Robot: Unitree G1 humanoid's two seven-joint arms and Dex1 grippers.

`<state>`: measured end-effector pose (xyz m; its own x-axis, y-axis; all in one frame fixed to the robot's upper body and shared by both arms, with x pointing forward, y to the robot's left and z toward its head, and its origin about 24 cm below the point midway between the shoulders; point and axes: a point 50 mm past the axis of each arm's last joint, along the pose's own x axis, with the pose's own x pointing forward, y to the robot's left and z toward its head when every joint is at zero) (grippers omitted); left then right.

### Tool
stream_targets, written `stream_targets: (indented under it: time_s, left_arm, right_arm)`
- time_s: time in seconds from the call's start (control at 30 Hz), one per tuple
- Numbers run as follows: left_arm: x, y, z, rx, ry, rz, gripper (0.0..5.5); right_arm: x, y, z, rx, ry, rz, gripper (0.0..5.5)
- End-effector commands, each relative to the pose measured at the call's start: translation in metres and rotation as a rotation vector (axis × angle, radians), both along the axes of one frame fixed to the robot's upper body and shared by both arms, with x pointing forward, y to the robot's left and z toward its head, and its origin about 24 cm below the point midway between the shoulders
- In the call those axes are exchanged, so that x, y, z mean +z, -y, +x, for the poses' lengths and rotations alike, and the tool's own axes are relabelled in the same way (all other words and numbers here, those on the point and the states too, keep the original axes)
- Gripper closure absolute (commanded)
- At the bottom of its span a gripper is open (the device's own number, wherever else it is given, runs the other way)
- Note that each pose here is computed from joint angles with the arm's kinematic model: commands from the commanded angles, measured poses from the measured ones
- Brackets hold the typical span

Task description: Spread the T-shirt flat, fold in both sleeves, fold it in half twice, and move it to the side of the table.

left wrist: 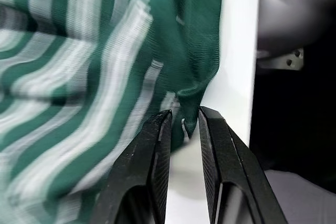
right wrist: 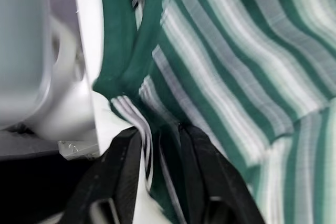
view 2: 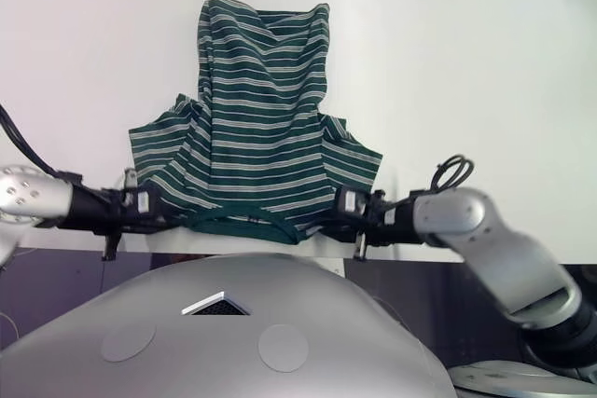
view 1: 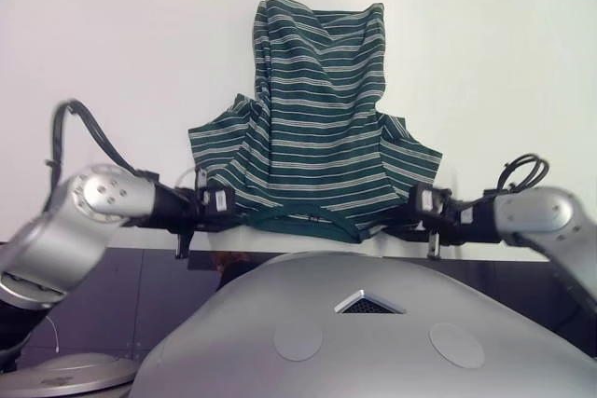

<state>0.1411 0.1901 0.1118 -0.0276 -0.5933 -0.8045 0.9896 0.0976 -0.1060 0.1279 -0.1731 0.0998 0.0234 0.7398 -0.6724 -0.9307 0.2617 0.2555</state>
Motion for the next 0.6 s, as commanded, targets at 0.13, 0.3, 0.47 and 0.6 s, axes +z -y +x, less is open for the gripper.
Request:
stream_targets:
  time_s: [0.13,0.3,0.47,0.6]
  left_arm:
    - [0.049,-0.01,0.111,0.205,0.404,-0.185,4.79]
    - [-0.034,0.015,0.178,0.349,0.45,-0.114,5.47]
    - [-0.085,0.027,0.18,0.329,0.276,0.031,5.49]
    - [-0.107,0.0,0.166,0.231,0.241,0.273,5.5]
  right_arm:
    - [0.041,0.021,0.101,-0.261,0.209,0.308,4.4]
    - [-0.034,-0.037,0.171,-0.493,0.295,0.149,4.4]
    - [-0.081,-0.045,0.179,-0.471,0.369,-0.083,4.4]
    - [-0.095,-0.025,0.182,-0.489,0.409,-0.187,5.1]
